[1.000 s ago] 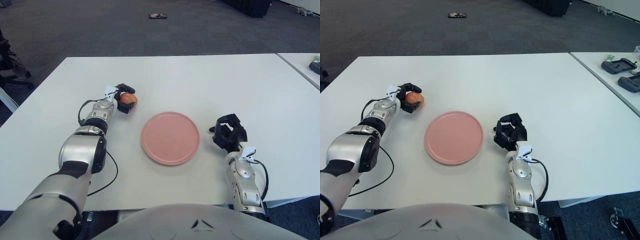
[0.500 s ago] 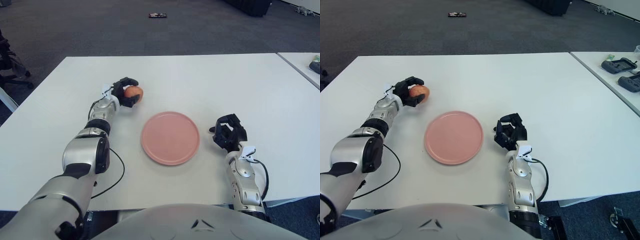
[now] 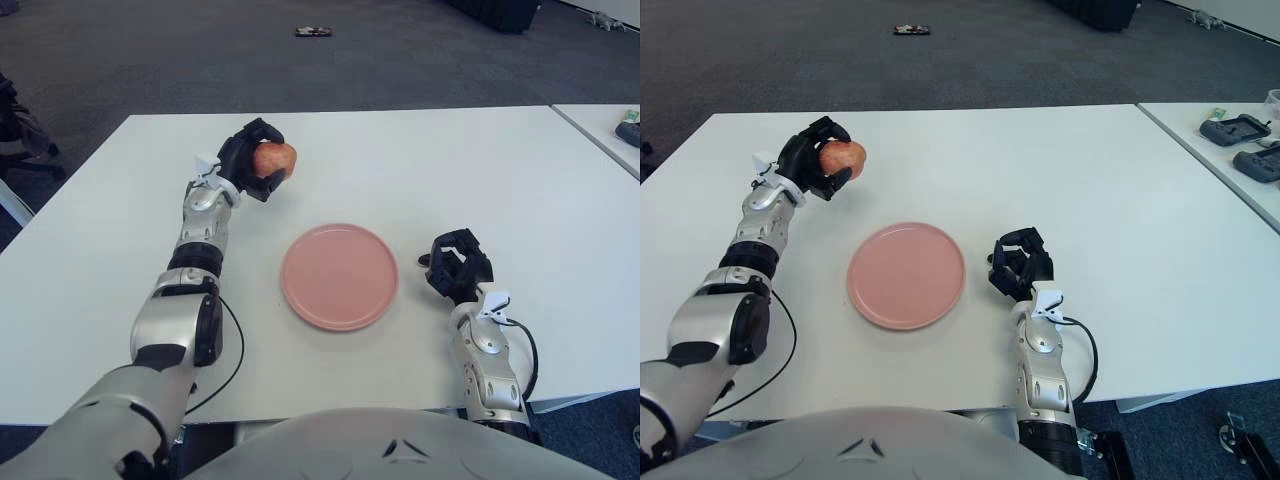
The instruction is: Put the apple into the plate.
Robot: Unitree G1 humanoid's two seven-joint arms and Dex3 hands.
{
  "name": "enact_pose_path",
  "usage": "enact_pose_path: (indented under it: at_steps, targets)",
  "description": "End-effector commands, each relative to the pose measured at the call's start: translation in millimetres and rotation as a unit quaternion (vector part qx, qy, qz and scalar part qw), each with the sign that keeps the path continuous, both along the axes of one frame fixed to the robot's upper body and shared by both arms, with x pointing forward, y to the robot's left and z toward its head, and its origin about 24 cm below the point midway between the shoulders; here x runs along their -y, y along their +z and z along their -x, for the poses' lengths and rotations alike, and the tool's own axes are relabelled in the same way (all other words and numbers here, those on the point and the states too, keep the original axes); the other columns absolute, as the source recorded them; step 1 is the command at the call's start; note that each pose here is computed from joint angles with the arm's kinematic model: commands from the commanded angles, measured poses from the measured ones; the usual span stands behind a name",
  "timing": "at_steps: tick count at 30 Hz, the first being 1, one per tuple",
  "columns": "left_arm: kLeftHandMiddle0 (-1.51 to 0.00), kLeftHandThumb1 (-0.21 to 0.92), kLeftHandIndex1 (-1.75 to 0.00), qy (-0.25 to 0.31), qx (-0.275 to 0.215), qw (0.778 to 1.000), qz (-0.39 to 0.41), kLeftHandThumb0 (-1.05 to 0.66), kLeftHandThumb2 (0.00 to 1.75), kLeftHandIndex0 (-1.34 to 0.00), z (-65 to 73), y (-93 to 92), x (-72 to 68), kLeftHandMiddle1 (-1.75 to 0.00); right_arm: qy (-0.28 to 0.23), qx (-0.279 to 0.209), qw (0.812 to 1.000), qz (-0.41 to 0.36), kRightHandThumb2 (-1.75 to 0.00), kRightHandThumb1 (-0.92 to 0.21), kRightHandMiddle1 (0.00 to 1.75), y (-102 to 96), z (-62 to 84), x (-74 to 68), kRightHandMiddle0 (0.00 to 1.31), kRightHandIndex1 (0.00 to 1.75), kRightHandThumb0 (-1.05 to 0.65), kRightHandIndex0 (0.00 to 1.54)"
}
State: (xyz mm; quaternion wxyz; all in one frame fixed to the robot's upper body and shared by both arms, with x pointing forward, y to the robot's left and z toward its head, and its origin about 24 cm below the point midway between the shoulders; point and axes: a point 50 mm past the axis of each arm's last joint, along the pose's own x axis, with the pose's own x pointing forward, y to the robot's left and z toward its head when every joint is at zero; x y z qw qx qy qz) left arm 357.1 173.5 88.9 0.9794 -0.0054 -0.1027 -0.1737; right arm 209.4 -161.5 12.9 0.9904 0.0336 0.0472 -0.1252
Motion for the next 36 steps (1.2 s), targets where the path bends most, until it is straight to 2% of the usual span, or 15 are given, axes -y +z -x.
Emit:
enact_pose_path:
  at_steps: [1,9,14,19,26,36]
  targets:
    - [-0.96,-0.1,-1.75,-0.025,0.045,0.999,-0.008,0.0,1.75,-0.69,9.4,10.8,11.9,-1.62,0.001,0.005,1.0,-0.005,-0.94,-0.62,1.75,2.9,-4.9,-1.4,0.38,1.41,-0.39,0.58]
    - [-0.97,-0.1,-1.75,-0.053,0.091,0.994,-0.038,0.0,1.75,-0.7,21.7,19.9,21.2,-1.61,0.003,0.005,1.0,-0.006,-0.96,-0.6,1.75,3.8,-5.5,-2.7,0.39,1.41,-0.4,0.59]
    - [-0.97,-0.11,-1.75,-0.068,0.132,0.986,-0.072,0.0,1.75,-0.7,45.7,24.4,37.1,-1.6,0.005,0.006,1.0,-0.007,-0.97,-0.6,1.75,3.3,-5.8,-3.1,0.39,1.42,-0.4,0.6]
    - [-0.98,-0.11,-1.75,-0.08,0.144,0.979,-0.119,0.0,1.75,-0.7,59.4,29.2,48.2,-1.6,0.006,0.005,1.0,-0.004,-0.97,-0.6,1.75,3.3,-5.5,-3.1,0.39,1.42,-0.4,0.6]
    - [-0.97,-0.11,-1.75,-0.143,0.147,0.96,-0.189,0.0,1.75,-0.7,81.0,20.2,65.3,-1.61,0.004,0.005,1.0,0.001,-0.97,-0.6,1.75,3.6,-4.7,-3.1,0.39,1.43,-0.4,0.59]
    - [-0.98,-0.11,-1.75,-0.232,0.162,0.926,-0.248,0.0,1.75,-0.7,92.3,3.0,80.4,-1.6,0.006,0.009,1.0,0.002,-0.97,-0.59,1.75,3.4,-4.4,-3.5,0.39,1.43,-0.4,0.58]
